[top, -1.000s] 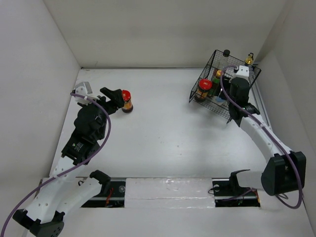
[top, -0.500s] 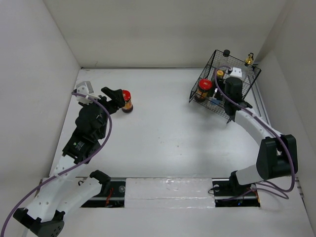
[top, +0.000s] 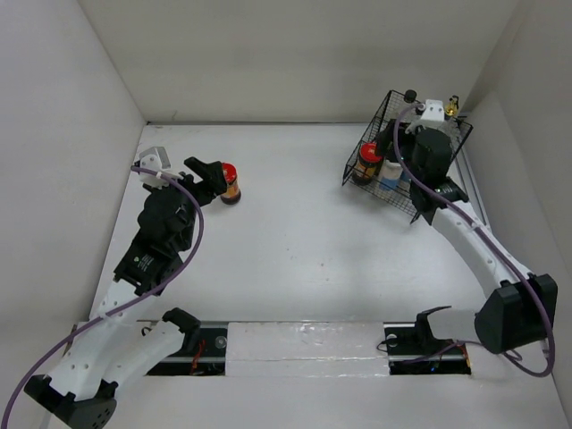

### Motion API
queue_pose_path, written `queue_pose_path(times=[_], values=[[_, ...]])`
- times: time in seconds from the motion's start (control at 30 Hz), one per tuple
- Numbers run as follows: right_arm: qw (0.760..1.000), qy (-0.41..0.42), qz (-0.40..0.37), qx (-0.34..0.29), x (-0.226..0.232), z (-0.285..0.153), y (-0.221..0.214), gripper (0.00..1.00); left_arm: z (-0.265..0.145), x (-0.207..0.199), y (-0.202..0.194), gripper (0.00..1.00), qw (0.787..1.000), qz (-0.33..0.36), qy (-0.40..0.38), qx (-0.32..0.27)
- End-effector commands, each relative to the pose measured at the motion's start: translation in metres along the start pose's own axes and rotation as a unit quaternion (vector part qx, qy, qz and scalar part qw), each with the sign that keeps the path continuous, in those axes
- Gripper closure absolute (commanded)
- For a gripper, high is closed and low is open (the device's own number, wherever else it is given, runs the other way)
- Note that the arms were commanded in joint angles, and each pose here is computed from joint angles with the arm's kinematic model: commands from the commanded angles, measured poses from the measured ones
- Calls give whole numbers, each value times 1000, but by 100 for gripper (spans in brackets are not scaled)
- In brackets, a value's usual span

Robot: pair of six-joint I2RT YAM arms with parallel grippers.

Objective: Organize the condiment bottles

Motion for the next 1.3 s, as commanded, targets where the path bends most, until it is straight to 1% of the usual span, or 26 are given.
queue_pose_path(times=[0.0, 0.03, 0.07, 0.1, 0.13, 0.17, 0.2, 0.23, 0.3, 0.33, 0.37, 0.4, 0.43, 0.47, 0.5, 0.6, 0.63, 0.7, 0.77, 0.87, 0.93, 0.97, 1.0, 1.07, 1.13, 1.27], values=[[990, 124, -24, -61, 48, -5, 38, 36, 2, -3, 6, 25, 1000, -9, -6, -20], [986, 156, -41, -40, 62, 7, 25, 59, 0, -2, 9, 25, 1000, -11, -4, -26], [981, 188, -50, -28, 77, 12, 18, 65, 0, -2, 9, 25, 1000, -11, -4, -26], [969, 242, -55, -15, 106, 11, 9, 69, 0, -1, 9, 25, 999, -11, 0, -30], [962, 265, -62, -18, 123, 15, 12, 69, 0, -1, 9, 25, 999, -11, 1, -30], [956, 284, -72, 9, 141, 28, -10, 63, -2, -1, 11, 25, 999, -9, -2, -33], [946, 312, -81, 17, 167, 25, -20, 53, -2, 0, 12, 25, 999, -9, 4, -37], [941, 326, -86, 8, 183, 27, -15, 28, -2, 0, 12, 25, 999, -9, 4, -37], [922, 369, -114, 32, 218, 32, -43, 11, -4, 1, 15, 25, 999, -12, 6, -44], [914, 385, -122, 38, 228, 34, -50, 6, -4, 1, 15, 25, 999, -12, 6, -44], [905, 404, -127, 29, 242, 36, -42, 0, -6, 1, 17, 25, 999, -15, 4, -48], [886, 435, -151, 61, 259, 37, -68, 0, -6, 1, 17, 25, 999, -15, 3, -48], [876, 450, -160, 65, 268, 38, -75, 0, -6, 1, 17, 25, 999, -15, 3, -48], [868, 464, -166, 56, 280, 39, -72, 0, -6, 1, 17, 25, 999, -15, 3, -48], [858, 474, -184, 73, 289, 46, -94, 0, -9, 1, 19, 25, 999, -17, 1, -51], [839, 503, -194, 80, 312, 48, -110, 0, -9, 1, 19, 25, 999, -17, 1, -51], [831, 511, -201, 91, 319, 52, -129, 0, -9, 1, 19, 25, 999, -17, 1, -51], [824, 524, -198, 80, 331, 55, -131, 0, -9, 1, 19, 25, 999, -17, 1, -51], [825, 524, -195, 88, 338, 66, -148, 0, -9, 1, 19, 25, 999, -17, 1, -51], [838, 510, -179, 76, 353, 78, -156, 0, -9, 1, 19, 25, 999, -17, 1, -51], [836, 521, -165, 53, 362, 83, -152, 0, -9, 1, 19, 25, 999, -17, 1, -51], [838, 520, -154, 64, 363, 86, -164, 0, -9, 0, 19, 25, 999, -17, -3, -48], [840, 521, -145, 45, 368, 89, -159, 0, -9, 0, 19, 25, 999, -17, -3, -48], [836, 532, -132, 37, 376, 85, -161, 0, -9, 0, 19, 25, 999, -17, -3, -48], [843, 524, -118, 8, 379, 88, -151, 0, -9, 0, 19, 25, 999, -17, -3, -48], [854, 513, -87, -15, 384, 91, -144, 4, -7, -1, 16, 25, 999, -14, -4, -43]])
Point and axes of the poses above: each gripper's point midway between its finger pads, its own z axis out along the fingers, its own x axis along the line the jaws close on, y = z × x, the point moved 9 cm from there along -z, back along the fingers, and after that the axes turned 5 degrees about -z, right-handed, at the moved point
